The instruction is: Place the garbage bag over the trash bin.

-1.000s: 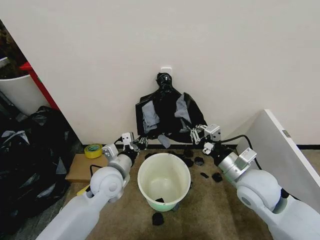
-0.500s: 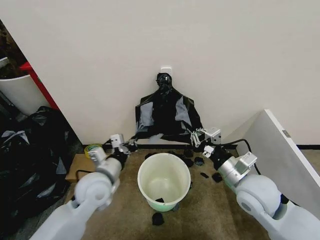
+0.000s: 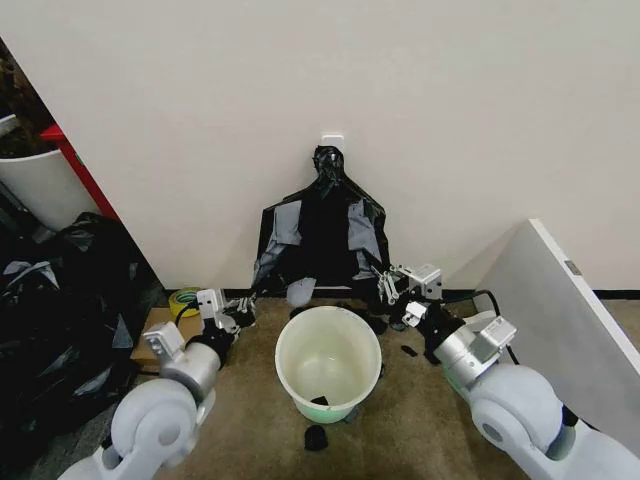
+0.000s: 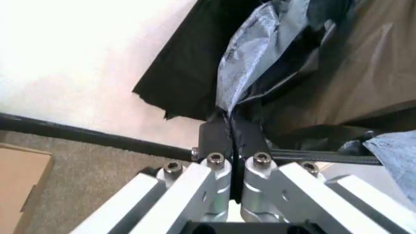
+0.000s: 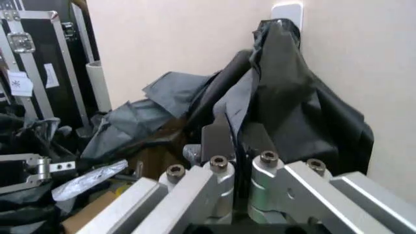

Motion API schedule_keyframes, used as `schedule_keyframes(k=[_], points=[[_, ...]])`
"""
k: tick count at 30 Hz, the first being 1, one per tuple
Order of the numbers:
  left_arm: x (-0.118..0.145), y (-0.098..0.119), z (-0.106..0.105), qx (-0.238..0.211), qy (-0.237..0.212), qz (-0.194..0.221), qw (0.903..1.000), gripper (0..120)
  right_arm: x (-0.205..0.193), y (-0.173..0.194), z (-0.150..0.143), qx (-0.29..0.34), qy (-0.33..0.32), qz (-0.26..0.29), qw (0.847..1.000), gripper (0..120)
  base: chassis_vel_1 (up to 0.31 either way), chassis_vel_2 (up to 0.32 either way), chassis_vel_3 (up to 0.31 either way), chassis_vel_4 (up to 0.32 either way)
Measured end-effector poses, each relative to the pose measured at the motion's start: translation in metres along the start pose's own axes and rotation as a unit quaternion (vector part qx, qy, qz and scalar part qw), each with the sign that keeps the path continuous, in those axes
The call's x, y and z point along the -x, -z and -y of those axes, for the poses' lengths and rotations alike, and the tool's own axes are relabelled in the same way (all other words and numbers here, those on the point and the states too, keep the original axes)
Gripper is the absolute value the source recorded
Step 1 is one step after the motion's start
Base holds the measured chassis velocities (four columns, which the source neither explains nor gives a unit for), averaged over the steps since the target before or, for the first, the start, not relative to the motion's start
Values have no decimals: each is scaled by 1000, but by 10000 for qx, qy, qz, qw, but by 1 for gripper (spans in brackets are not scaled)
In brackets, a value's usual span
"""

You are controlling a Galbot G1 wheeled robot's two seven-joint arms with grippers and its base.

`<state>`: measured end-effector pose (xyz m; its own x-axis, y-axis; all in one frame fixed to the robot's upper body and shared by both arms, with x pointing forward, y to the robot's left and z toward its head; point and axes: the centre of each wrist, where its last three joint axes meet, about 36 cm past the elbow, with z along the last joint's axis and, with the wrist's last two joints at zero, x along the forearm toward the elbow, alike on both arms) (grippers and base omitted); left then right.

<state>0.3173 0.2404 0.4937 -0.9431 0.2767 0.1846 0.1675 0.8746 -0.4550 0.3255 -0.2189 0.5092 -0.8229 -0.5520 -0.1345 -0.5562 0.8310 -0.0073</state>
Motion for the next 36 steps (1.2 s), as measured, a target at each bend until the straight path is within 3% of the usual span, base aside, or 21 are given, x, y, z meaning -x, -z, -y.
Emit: schedule_keyframes(k=[13, 36], points=[[-47, -17, 11, 360, 74, -13, 9993, 0, -35, 6, -35, 653, -197, -132, 9976, 0, 0, 0, 0, 0], [-83, -32, 21, 773, 34, -10, 9970, 0, -67, 12, -63, 1125, -298, -236, 9929, 0, 0, 0, 0, 0]])
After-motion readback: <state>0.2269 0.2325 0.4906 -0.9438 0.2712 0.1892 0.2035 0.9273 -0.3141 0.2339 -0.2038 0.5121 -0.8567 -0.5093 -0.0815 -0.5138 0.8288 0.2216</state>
